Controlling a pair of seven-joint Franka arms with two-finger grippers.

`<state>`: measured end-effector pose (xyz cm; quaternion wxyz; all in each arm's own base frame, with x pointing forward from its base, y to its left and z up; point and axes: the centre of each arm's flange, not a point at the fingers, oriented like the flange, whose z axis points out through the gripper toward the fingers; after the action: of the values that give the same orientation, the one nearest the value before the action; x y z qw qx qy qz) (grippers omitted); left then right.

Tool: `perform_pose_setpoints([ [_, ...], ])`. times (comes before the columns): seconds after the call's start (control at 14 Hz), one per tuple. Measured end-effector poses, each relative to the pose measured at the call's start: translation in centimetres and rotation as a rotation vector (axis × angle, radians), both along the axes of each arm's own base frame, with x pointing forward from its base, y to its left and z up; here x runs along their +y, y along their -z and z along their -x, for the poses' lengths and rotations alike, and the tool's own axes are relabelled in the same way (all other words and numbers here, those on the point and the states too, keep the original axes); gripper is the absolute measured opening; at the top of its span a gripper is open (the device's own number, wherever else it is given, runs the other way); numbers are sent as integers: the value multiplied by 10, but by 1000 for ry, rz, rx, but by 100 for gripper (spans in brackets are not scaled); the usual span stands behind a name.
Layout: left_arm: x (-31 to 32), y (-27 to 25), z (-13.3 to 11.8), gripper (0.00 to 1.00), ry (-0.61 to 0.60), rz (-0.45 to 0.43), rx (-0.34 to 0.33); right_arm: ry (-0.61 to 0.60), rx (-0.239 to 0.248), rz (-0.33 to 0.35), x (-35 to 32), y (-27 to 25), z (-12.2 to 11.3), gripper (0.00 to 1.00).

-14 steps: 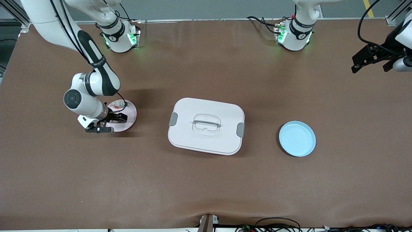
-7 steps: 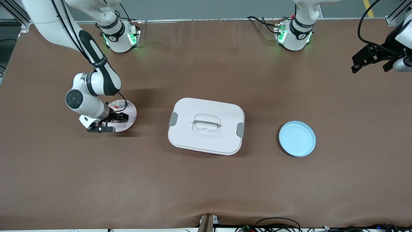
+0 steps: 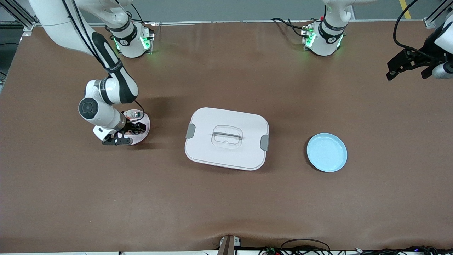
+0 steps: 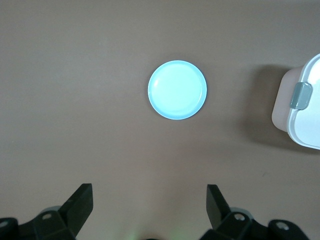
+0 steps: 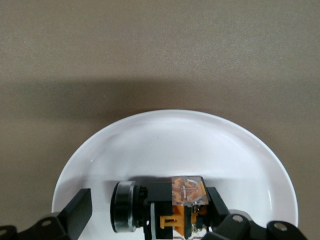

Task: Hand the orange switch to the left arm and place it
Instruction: 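Close the right gripper on the orange switch, then lift the switch with the right gripper while the left gripper approaches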

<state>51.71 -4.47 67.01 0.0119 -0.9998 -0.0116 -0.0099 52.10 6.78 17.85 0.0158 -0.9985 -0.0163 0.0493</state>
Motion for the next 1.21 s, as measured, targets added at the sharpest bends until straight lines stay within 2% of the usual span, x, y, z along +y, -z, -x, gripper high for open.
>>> perform_pose_setpoints([
  [0.07,0,0,0,100,0,0,0,0,1,0,0,0,0,100],
  [0.14,0,0,0,100,0,0,1,2,1,1,-1,0,0,94],
  [0.28,0,0,0,100,0,0,1,11,11,3,-4,1,1,72],
  [0.5,0,1,0,100,0,0,1,47,34,8,-12,1,2,73],
  [0.71,0,5,-3,100,0,1,8,176,97,-35,-19,-18,-1,73],
  [0.93,0,8,-6,100,0,1,12,367,165,-104,1,-81,-15,73],
  [1.07,0,11,-8,100,1,2,18,500,205,-119,39,-138,-28,73],
  [1.21,-1,14,-9,100,3,2,23,644,246,-171,97,-198,-39,73],
])
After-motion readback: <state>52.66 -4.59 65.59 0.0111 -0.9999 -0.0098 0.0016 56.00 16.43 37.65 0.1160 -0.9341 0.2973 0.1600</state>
